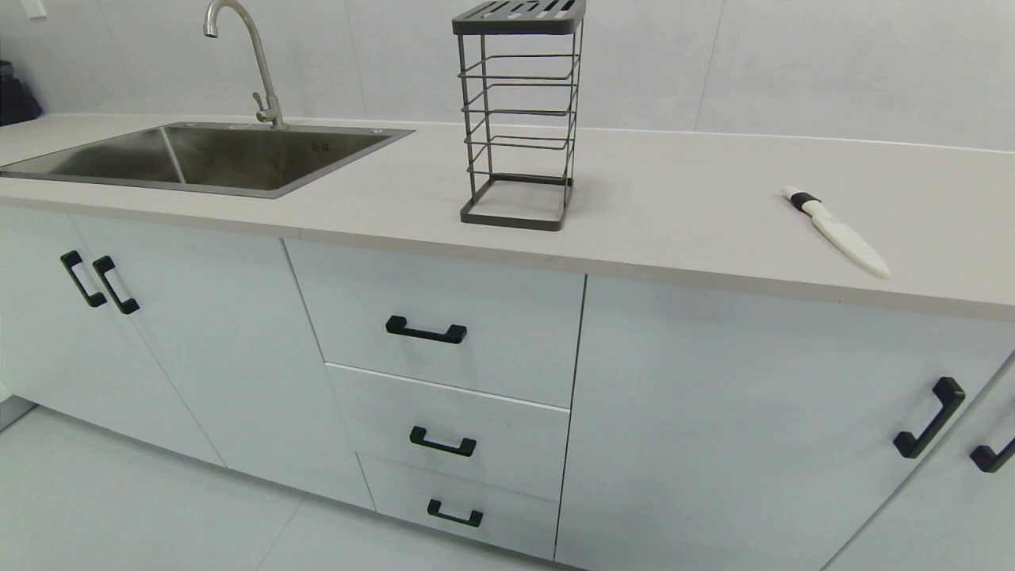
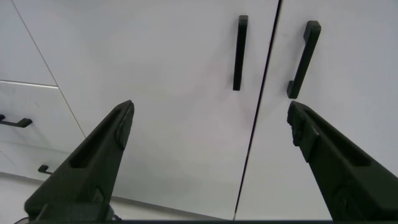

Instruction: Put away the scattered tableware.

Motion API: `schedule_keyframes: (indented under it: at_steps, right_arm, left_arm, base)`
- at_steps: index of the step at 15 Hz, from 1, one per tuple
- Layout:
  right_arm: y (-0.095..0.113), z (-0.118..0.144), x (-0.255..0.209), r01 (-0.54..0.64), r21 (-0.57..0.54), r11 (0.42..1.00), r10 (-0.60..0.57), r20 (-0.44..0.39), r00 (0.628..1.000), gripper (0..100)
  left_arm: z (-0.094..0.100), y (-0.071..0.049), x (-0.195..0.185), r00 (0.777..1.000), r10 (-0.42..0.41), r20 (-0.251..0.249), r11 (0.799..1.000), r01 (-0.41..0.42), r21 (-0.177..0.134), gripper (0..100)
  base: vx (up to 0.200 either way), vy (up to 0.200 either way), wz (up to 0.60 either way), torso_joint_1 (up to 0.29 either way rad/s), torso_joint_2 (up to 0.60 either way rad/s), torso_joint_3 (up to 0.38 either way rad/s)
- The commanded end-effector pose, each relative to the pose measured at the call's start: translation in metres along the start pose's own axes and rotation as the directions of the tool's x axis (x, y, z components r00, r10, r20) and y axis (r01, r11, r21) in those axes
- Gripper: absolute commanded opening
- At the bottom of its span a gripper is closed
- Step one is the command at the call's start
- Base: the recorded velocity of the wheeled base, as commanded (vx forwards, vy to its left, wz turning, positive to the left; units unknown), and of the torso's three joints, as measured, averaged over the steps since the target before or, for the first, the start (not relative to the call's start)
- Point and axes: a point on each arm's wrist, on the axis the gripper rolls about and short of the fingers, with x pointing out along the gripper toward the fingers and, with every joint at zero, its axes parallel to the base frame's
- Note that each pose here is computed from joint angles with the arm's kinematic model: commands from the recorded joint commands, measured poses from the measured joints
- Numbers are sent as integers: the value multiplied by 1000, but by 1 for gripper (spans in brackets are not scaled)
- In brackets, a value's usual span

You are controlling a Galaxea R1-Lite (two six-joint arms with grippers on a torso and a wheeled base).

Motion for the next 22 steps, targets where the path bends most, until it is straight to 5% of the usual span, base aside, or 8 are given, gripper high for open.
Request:
schedule_keyframes:
  at_steps: [1, 6, 10, 12, 15, 22]
  right_arm:
    - [0, 0, 0, 0, -1, 1000, 0, -1, 1000, 100]
    - [0, 0, 0, 0, -2, 1000, 0, -3, 1000, 100]
    - [0, 0, 0, 0, -4, 1000, 0, -1, 1000, 100]
    - [0, 0, 0, 0, -4, 1000, 0, -1, 1000, 100]
    - [0, 0, 0, 0, -4, 1000, 0, -1, 1000, 100]
    - [0, 0, 0, -1, -2, 1000, 1, -1, 1000, 100]
  left_arm:
    - [0, 0, 0, 1000, 1, 0, 1000, -1, 0, 100]
    - [3, 1, 0, 998, 58, 32, 998, -57, -30, 100]
    - [-3, 1, 0, 999, 38, -24, 999, -39, -36, 100]
    - [-7, 0, 0, 998, -3, -68, 1000, 1, -27, 100]
    - [-7, 0, 0, 998, -20, -65, 999, 22, 24, 100]
    - [-7, 0, 0, 998, -23, -67, 999, 24, 20, 100]
  base:
    - [0, 0, -600, 7, 2, -7]
    - [0, 0, -600, 0, 0, 0]
    - [0, 0, 0, 0, 0, 0]
    - [0, 0, 0, 0, 0, 0]
    - [0, 0, 0, 0, 0, 0]
    - [29, 0, -171, 1, 1, 1]
